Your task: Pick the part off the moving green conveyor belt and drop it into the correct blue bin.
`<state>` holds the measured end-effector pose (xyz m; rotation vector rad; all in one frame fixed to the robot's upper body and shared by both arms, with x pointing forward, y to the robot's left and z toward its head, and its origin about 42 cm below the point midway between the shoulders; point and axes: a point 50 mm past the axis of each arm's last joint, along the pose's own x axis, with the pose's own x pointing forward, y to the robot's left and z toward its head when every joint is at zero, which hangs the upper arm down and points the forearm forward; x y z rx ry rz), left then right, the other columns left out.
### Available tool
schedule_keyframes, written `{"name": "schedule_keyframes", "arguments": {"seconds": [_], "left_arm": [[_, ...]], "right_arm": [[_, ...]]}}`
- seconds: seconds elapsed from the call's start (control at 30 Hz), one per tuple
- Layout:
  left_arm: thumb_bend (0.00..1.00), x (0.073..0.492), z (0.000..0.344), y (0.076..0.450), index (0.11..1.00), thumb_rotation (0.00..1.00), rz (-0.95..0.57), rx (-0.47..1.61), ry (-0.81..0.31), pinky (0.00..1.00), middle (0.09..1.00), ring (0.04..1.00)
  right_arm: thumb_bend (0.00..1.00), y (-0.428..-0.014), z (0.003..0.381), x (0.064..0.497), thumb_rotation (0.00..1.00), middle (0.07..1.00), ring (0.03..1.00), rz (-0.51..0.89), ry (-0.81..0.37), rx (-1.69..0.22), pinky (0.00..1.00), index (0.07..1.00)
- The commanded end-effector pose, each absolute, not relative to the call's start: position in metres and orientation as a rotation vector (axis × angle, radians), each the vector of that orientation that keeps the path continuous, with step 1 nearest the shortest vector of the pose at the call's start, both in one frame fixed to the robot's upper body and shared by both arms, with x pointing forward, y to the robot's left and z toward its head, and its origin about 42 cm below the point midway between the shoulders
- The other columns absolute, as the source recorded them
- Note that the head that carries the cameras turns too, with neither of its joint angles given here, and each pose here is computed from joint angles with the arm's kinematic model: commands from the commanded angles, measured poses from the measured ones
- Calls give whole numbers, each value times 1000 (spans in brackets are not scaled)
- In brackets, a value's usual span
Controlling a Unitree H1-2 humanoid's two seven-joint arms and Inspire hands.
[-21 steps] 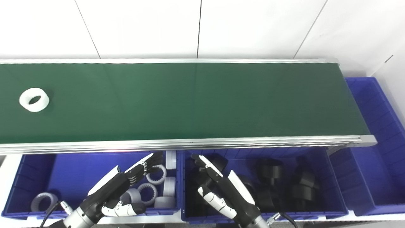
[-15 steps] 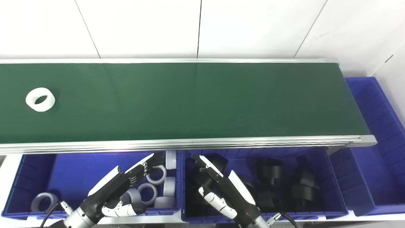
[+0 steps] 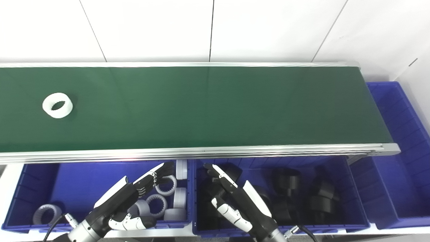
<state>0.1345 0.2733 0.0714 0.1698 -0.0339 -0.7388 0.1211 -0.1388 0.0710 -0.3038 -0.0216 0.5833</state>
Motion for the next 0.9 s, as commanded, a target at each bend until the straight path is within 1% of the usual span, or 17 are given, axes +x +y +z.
{"name": "schedule_keyframes", "arguments": {"seconds": [0.0, 0.3, 0.4, 0.47, 0.53, 0.63, 0.87], "left_arm": [[508, 138, 80, 273, 969, 630, -741, 178, -81, 916, 983, 962], [508, 137, 75, 274, 962, 632, -737, 197, -77, 906, 976, 953], [511, 135, 67, 273, 955, 626, -733, 200, -66, 896, 971, 946], [516, 135, 61, 271, 944, 603, -728, 204, -51, 883, 962, 937], [516, 136, 56, 269, 939, 606, -727, 214, -39, 871, 957, 929], [528, 138, 51, 267, 917, 634, -724, 229, -22, 845, 941, 907], [525, 144, 47, 264, 898, 640, -722, 242, -19, 841, 920, 892]], "right_arm": [[435, -136, 85, 123, 999, 971, 937, 576, -105, -285, 880, 955], [449, -136, 79, 122, 1000, 969, 940, 583, -95, -279, 886, 956], [452, -137, 71, 120, 1000, 967, 937, 583, -87, -278, 881, 956], [450, -138, 64, 118, 999, 965, 935, 581, -87, -280, 875, 954], [446, -139, 57, 118, 994, 964, 932, 576, -91, -280, 868, 951], [433, -140, 49, 118, 944, 952, 919, 567, -99, -281, 833, 932], [430, -140, 41, 122, 920, 942, 899, 556, -108, -279, 804, 917]]}}
